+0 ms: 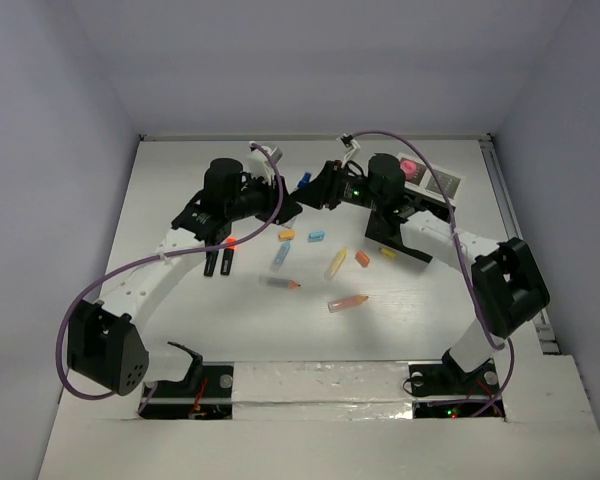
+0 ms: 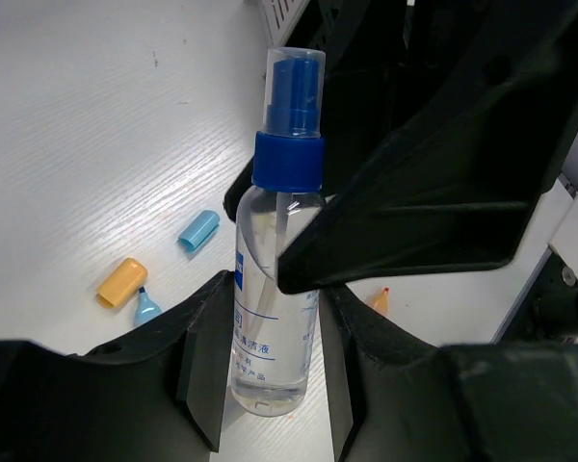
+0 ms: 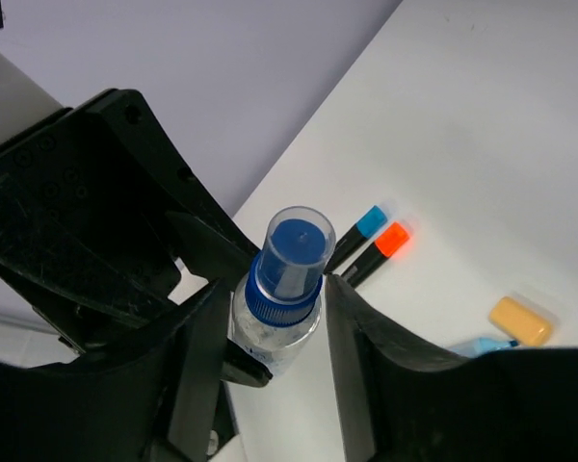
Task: Sort the stationery into containers
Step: Pick up the stationery from the center of the board, then place the stationery in the storage box.
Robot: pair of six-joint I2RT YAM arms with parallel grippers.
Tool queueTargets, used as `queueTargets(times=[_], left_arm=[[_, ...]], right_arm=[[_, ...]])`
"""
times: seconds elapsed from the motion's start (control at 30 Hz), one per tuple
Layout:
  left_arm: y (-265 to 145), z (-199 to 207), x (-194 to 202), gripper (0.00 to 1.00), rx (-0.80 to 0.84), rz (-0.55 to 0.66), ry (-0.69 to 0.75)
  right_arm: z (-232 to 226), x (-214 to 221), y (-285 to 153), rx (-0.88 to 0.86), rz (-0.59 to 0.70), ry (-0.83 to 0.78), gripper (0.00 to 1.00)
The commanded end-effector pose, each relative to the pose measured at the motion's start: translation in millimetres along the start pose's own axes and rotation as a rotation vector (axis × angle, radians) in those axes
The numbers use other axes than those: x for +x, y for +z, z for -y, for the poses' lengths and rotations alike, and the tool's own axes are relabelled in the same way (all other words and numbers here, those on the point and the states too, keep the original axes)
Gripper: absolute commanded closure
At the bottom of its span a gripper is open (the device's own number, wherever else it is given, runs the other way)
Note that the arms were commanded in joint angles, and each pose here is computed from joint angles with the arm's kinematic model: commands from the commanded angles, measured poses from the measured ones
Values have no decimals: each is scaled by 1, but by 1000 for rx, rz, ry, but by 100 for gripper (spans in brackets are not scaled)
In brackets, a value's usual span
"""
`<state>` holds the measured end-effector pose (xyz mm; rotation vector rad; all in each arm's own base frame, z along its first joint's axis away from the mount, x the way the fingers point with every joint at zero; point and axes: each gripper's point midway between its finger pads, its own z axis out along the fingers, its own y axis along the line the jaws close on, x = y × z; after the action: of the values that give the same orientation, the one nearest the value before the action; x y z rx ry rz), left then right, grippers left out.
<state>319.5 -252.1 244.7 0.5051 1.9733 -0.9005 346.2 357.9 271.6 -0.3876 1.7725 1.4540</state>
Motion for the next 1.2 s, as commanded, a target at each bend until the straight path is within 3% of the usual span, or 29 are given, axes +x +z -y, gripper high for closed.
queueTargets(times=[0.0,0.17,0.23,0.27,0.3,0.37,0.4,0.53,0.83,0.93,1.17], left_arm=[[-8,17,-23,82,51,84,61],[-9,18,-25,79,50,85,66],[-10,18,-26,72,50,90,70],[-12,19,-27,66,50,93,71],[-12,19,-27,52,48,95,71],[-15,20,-29,37,46,95,74],[-16,21,-30,25,44,99,79],[-24,29,-38,3,51,127,106],[-46,55,-25,1,53,106,121],[-59,48,-11,1,2,102,105],[-87,30,22,1,-97,117,95]], right_arm=[[-16,-13,7,-56,29,-28,52],[-16,-10,8,-63,17,-7,71],[-17,-12,7,-62,31,-6,77],[-16,-16,6,-49,51,-9,79],[-17,-18,6,-45,60,-15,81],[-21,-29,3,-22,93,-32,82],[-22,-34,2,-11,106,-58,82],[-23,-68,-3,84,202,-125,82],[31,-146,-64,333,414,-157,85],[61,-169,-115,522,506,-211,85],[136,-193,-248,1184,640,-349,84]])
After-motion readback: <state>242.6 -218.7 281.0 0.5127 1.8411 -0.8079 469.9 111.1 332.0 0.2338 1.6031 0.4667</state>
